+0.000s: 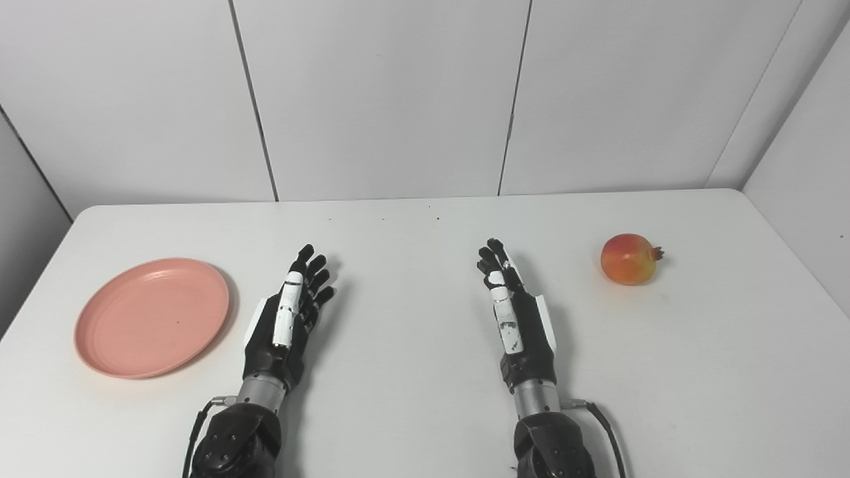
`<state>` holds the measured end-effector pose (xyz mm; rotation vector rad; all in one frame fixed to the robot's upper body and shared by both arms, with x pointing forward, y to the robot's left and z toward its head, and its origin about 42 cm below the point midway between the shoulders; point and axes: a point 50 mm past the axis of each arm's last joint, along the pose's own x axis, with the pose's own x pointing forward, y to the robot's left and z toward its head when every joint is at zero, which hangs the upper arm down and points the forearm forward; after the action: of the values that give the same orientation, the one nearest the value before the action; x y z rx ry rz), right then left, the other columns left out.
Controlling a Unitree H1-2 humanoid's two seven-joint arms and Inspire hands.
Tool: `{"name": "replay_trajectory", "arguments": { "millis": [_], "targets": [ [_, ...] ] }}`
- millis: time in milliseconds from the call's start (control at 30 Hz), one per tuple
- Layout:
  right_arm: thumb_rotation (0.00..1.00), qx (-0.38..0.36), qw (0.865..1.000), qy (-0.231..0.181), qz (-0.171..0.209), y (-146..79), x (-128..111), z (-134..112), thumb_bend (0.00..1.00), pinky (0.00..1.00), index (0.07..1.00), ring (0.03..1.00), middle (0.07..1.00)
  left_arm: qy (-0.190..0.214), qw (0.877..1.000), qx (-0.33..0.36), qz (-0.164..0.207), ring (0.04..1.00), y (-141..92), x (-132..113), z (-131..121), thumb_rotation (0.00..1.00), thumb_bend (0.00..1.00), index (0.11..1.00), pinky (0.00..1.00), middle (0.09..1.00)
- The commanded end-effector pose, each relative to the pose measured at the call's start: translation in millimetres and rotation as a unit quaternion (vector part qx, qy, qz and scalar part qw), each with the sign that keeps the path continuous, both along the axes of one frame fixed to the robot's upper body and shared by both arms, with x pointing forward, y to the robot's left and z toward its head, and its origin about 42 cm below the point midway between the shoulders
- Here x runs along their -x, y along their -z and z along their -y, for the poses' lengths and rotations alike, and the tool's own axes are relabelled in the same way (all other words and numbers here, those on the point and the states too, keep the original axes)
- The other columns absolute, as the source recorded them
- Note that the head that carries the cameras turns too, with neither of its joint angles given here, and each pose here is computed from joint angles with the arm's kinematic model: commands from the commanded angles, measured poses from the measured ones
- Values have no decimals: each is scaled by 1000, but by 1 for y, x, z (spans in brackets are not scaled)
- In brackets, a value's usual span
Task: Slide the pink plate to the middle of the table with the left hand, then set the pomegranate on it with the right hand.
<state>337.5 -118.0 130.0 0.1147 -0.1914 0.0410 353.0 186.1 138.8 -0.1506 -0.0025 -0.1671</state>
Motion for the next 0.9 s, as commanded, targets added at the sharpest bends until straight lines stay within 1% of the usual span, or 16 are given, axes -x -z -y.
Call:
{"name": "replay_trajectory", "arguments": {
  "millis": [0, 233, 400, 500, 867],
  "targets": [
    [945, -3, 1000, 0, 0, 3, 3, -2, 568, 971, 925, 920, 915, 6, 1000, -4, 21, 975, -12, -6, 1, 1000, 394, 966, 977, 974],
    [941, -7, 1000, 0, 1, 3, 2, -2, 558, 970, 925, 922, 917, 7, 1000, -4, 22, 972, -12, -6, 1, 1000, 393, 966, 975, 972],
    [944, -5, 1000, 1, -2, 3, 2, -2, 571, 979, 925, 923, 917, 6, 1000, -3, 20, 973, -12, -6, 1, 1000, 394, 965, 976, 972],
    [940, -4, 1000, 2, 0, 3, 2, -2, 567, 964, 921, 915, 911, 7, 1000, -5, 22, 974, -12, -6, 0, 1000, 391, 966, 977, 974],
    [938, -5, 1000, 2, 1, 3, 3, -2, 569, 960, 918, 917, 910, 5, 1000, -4, 20, 973, -12, -6, 0, 1000, 392, 966, 978, 972]
  ]
}}
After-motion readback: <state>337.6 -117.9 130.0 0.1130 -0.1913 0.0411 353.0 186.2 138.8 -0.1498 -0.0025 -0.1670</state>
